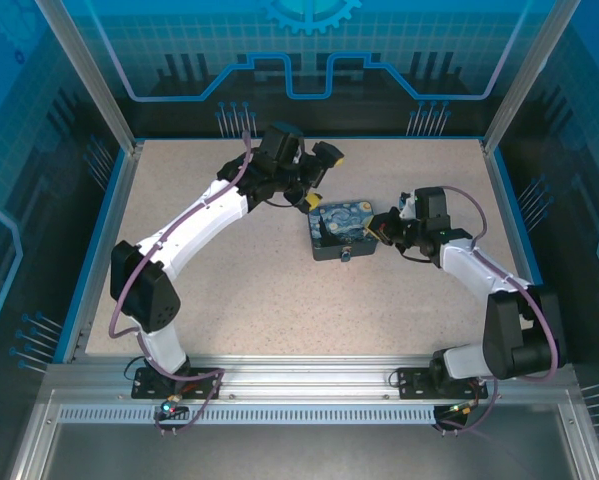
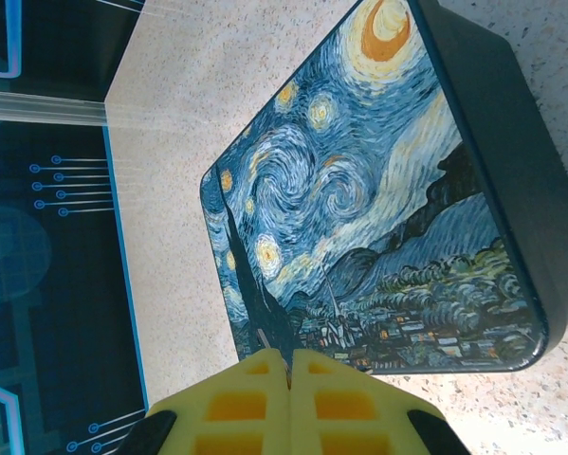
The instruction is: Unlock a padlock with a key
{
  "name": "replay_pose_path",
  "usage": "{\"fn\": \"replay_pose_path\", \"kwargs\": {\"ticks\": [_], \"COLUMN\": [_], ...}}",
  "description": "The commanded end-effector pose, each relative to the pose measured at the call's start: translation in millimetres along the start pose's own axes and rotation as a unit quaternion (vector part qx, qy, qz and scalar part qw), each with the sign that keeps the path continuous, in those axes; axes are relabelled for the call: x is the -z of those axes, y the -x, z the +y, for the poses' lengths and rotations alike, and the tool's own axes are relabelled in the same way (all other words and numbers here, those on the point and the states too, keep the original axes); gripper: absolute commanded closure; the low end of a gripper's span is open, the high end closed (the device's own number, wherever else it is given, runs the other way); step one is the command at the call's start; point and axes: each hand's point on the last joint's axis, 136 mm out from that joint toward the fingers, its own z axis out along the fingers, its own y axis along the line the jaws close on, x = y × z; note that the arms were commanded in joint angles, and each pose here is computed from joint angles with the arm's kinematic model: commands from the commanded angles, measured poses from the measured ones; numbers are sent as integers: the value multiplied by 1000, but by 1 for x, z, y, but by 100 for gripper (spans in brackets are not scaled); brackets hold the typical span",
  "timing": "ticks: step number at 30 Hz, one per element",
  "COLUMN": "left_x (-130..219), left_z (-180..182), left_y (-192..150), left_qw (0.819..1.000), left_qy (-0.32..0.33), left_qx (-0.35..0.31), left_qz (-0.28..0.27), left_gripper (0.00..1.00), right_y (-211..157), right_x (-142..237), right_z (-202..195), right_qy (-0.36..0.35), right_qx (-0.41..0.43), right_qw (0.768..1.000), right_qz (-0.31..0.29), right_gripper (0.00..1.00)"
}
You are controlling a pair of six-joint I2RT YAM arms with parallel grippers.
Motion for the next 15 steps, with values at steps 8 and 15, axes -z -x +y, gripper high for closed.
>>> {"fn": "replay_pose_path", "kwargs": {"ticks": [8,15], "left_x": [9,7], "left_z": [-30,-31], "left_y": [-2,-8], "left_qw": [998,998], "left_qy": [-53,-60], "left_qx": [-10,-1], "left_qz": [14,20], "left_gripper": [1,1], "right_y": [7,4], "right_x": [-5,-1], "right_z": [5,6], "right_qy": [16,15], "right_qx": [-6,-3], "right_qw": [1000,1000], "right_qz": [2,2], "right_gripper": [100,100]}}
